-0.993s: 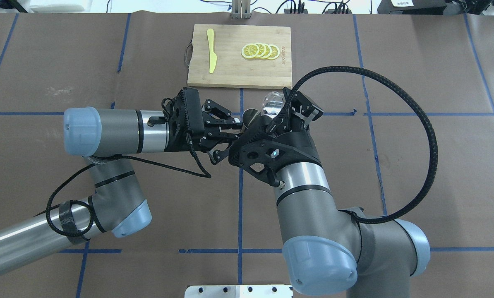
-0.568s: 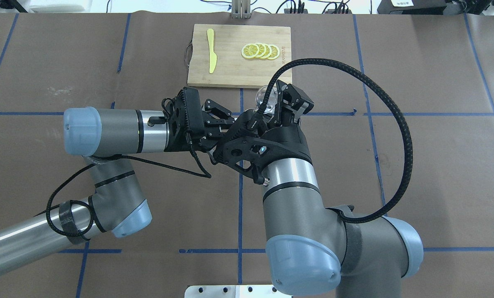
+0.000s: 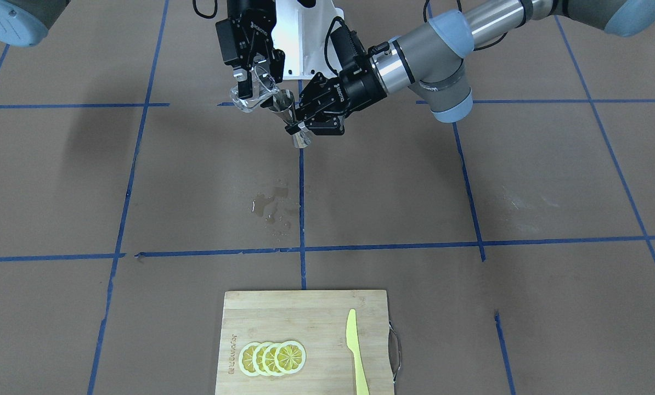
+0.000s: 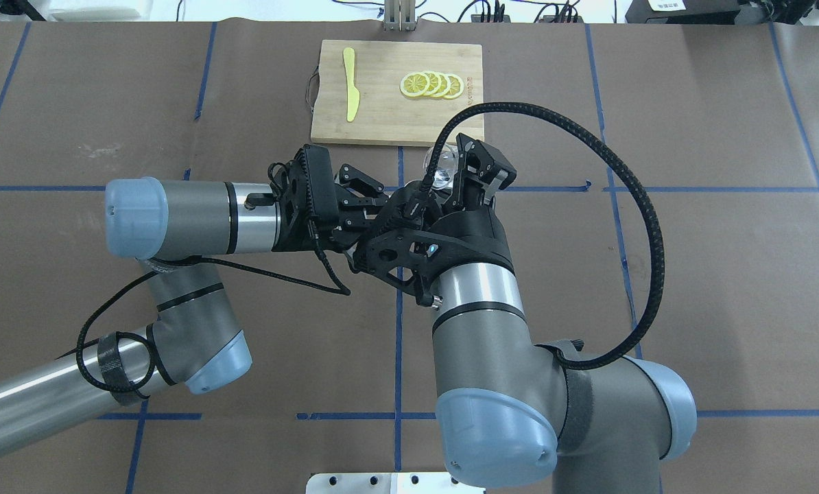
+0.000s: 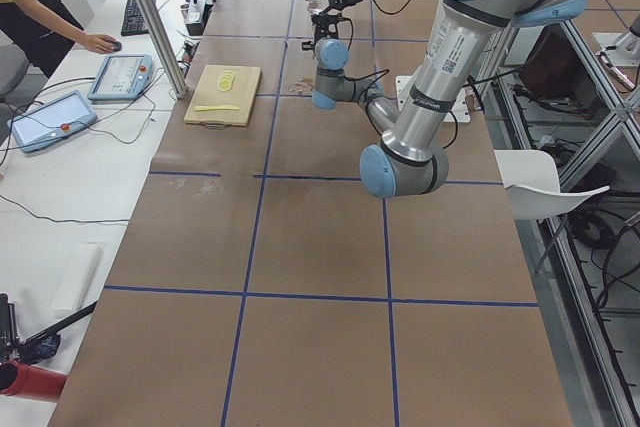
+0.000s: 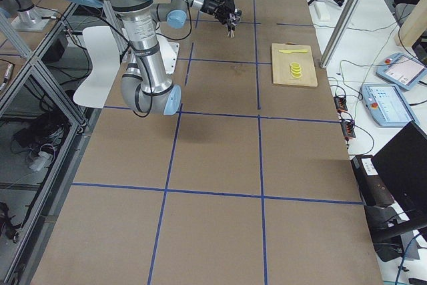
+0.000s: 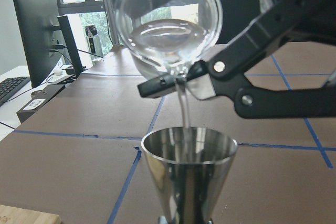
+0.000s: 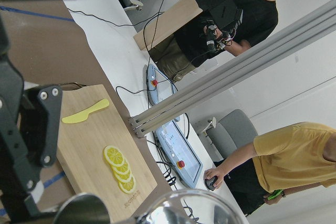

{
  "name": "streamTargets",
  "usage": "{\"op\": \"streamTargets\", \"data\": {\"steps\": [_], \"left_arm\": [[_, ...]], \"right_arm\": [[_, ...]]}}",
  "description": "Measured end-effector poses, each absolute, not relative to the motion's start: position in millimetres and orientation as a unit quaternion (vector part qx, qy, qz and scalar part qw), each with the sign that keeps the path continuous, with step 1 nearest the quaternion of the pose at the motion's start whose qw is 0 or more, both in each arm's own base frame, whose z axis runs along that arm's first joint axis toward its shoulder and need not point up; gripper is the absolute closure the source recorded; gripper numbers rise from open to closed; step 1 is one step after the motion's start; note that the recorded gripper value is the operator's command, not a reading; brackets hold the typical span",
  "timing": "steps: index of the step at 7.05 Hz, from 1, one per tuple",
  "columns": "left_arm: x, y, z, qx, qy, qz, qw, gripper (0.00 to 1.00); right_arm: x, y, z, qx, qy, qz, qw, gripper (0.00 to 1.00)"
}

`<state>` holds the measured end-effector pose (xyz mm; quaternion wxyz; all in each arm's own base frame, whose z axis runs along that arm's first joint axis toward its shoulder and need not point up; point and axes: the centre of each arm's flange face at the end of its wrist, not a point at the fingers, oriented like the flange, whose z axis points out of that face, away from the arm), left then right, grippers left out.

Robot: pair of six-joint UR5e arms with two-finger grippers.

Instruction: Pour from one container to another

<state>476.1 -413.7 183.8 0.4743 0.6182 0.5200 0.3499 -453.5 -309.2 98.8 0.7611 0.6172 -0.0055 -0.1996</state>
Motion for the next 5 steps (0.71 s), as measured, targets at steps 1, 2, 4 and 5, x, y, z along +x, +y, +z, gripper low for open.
{"op": "streamTargets", "data": {"steps": [1, 2, 4, 5], "left_arm": [[475.9, -413.6, 183.6, 0.618, 0.52, 0.35, 0.474, 1.0], [475.8, -413.5, 183.9, 0.618, 0.52, 0.35, 0.474, 1.0], [475.7, -413.5, 185.7, 0.617, 0.52, 0.35, 0.475, 1.0], [475.7, -413.4, 186.0, 0.617, 0.52, 0.35, 0.475, 1.0]], "right_arm": [[-453.1, -309.4, 98.6, 0.618, 0.0, -0.203, 0.76, 1.0], [-453.1, -309.5, 98.9, 0.618, 0.004, -0.205, 0.759, 1.0], [-453.3, -309.4, 99.1, 0.618, 0.008, -0.21, 0.757, 1.0], [-453.5, -309.2, 99.1, 0.618, 0.014, -0.216, 0.755, 1.0]]}}
